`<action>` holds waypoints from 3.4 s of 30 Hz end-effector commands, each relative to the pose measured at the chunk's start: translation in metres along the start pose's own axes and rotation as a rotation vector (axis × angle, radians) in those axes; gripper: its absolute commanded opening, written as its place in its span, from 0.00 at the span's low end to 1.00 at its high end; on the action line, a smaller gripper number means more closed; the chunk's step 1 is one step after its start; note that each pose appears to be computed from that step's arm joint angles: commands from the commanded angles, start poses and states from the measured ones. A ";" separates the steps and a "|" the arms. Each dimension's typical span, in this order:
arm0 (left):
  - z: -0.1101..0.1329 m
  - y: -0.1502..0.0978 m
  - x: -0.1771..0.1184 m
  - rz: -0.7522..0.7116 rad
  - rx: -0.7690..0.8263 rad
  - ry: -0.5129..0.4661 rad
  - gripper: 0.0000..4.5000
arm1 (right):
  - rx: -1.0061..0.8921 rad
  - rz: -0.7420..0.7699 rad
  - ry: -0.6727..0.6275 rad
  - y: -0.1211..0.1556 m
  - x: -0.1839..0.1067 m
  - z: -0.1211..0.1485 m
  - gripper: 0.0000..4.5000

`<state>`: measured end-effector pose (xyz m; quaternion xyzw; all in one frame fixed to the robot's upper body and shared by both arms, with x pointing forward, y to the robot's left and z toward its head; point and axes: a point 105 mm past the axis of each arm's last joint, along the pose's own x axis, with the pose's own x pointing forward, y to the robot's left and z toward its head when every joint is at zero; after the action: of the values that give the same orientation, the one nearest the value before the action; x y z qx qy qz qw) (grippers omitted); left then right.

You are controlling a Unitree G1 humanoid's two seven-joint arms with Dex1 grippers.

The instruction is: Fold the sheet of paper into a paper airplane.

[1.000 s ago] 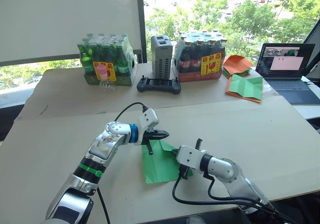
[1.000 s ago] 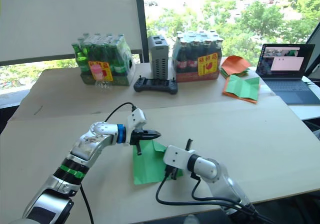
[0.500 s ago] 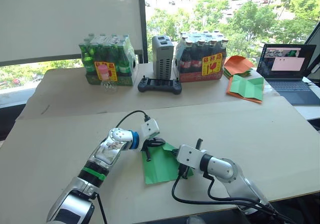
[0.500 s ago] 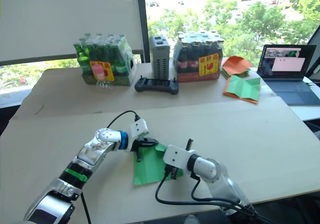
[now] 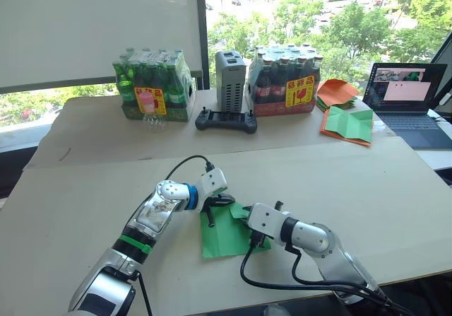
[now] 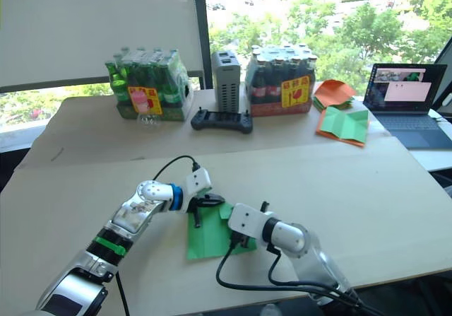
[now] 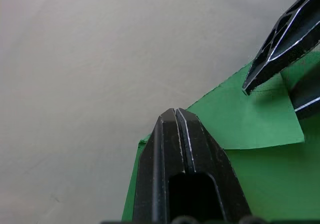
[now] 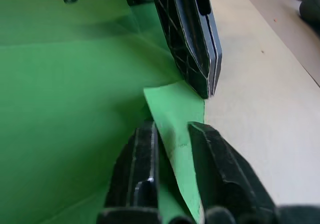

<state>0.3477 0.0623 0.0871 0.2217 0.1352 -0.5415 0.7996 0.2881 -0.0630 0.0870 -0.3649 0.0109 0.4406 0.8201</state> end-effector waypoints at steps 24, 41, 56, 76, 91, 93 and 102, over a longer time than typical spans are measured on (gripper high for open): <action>-0.015 -0.009 0.007 -0.017 -0.026 0.045 0.00 | 0.425 -0.040 0.002 -0.028 0.022 -0.005 0.01; -0.015 -0.010 0.006 -0.013 -0.021 0.046 0.00 | 0.480 0.024 0.157 -0.007 0.017 -0.033 0.01; -0.015 -0.012 0.007 -0.018 -0.015 0.045 0.00 | 0.499 0.022 0.181 -0.003 0.002 -0.036 0.01; -0.016 -0.013 0.007 -0.031 -0.012 0.049 0.00 | 0.549 -0.001 0.248 0.002 -0.031 -0.048 0.01; -0.015 -0.012 0.008 -0.031 -0.008 0.047 0.00 | 0.552 0.007 0.213 -0.003 -0.036 -0.033 0.01; -0.015 -0.011 0.008 -0.030 -0.007 0.046 0.00 | 0.554 0.014 0.130 -0.008 -0.034 -0.016 0.01; -0.007 -0.007 0.004 -0.003 0.015 0.017 0.00 | 0.558 0.058 -0.230 -0.033 -0.038 0.037 0.01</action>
<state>0.3429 0.0564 0.0818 0.2237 0.1311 -0.5477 0.7955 0.2774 -0.0787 0.1261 -0.0755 0.0947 0.4721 0.8732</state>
